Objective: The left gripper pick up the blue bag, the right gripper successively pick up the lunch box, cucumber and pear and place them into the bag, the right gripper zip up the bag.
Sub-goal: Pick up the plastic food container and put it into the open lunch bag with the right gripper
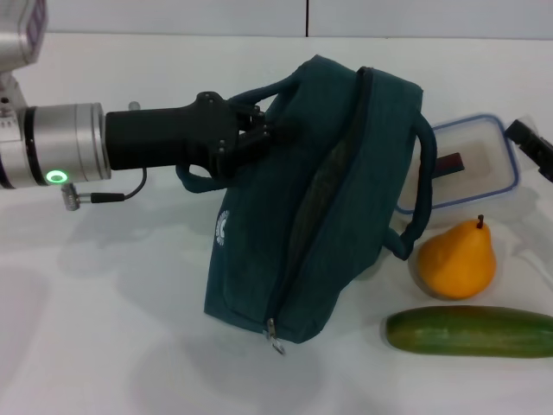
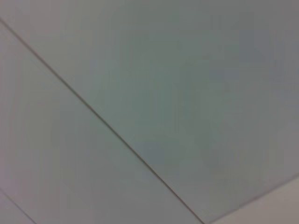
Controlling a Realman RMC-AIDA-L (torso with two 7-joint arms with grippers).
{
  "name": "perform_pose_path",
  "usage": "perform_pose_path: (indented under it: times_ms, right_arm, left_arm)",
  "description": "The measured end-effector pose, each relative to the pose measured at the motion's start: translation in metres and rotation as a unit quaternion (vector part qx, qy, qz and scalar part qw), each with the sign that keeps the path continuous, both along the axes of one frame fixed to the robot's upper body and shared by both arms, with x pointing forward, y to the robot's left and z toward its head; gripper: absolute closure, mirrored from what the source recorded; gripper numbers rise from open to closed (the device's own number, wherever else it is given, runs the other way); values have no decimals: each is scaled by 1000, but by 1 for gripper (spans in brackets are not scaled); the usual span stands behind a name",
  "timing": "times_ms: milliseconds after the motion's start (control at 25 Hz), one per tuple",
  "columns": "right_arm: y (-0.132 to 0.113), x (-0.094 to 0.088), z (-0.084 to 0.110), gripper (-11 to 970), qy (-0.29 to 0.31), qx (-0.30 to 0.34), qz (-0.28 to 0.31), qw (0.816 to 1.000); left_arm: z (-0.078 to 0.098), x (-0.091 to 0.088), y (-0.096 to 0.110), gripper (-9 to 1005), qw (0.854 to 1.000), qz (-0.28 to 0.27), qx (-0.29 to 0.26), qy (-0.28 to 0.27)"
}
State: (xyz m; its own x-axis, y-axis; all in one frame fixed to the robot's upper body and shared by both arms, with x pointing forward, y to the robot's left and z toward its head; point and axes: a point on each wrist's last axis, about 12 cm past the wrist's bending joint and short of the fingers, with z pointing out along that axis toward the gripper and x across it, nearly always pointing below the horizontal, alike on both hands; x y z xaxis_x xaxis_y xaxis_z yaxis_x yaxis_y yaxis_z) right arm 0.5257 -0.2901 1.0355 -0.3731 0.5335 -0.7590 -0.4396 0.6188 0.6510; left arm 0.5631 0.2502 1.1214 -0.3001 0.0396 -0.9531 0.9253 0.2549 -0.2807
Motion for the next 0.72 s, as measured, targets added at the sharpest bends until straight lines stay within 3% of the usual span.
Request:
perform_pose_path:
  times_ms: [720]
  right_arm:
    - [-13,-5,31,862,-123,-8,25,992]
  left_arm:
    - [10,10,-1,954,1000,8,-11,13]
